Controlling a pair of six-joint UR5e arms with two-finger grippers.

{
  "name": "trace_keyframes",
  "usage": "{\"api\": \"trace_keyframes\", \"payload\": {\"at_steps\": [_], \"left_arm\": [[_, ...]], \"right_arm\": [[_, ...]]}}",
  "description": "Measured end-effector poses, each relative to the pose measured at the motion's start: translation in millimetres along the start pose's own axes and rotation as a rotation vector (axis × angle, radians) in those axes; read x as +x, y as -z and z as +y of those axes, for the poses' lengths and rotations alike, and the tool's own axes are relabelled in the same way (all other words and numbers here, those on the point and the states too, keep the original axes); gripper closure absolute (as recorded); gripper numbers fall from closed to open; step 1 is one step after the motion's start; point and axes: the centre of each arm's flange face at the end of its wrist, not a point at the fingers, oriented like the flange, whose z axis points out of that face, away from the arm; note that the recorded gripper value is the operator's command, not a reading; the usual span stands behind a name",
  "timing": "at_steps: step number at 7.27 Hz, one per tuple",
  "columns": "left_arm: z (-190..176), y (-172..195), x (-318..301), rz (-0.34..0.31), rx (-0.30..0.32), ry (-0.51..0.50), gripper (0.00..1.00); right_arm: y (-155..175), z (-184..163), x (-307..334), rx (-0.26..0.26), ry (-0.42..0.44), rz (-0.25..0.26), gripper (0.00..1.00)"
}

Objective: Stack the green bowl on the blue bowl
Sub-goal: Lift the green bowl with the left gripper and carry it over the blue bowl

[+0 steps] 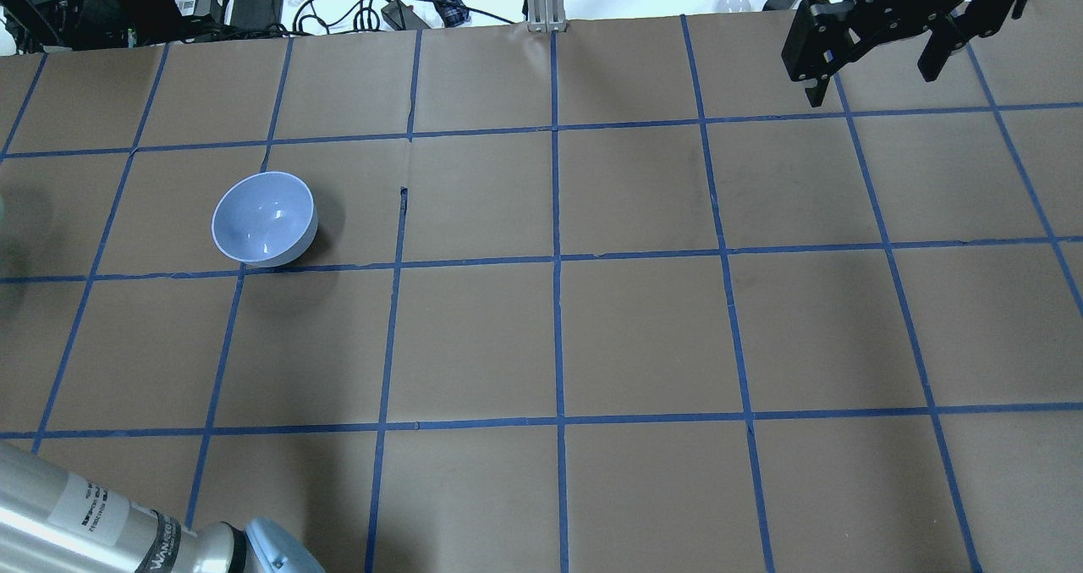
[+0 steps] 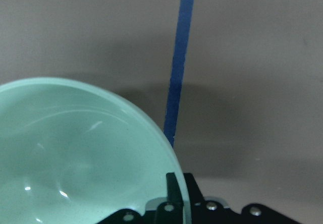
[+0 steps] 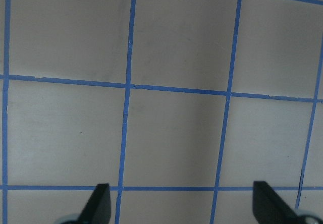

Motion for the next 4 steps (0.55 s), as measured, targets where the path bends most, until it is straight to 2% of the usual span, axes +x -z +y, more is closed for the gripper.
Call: {"api": "trace_keyframes", "payload": {"at_steps": [2,4], "left_arm": [[-55.9,49.9,-19.5,-0.014,-0.002,-0.07,1.0],[-165.9,93.0,-34.8,-0.002,0.036,-0.183,1.0]], "right_arm": [[0.0,0.0,0.0,0.0,0.0,0.0,0.0],[0.0,0.0,0.0,0.0,0.0,0.0,0.0]]}}
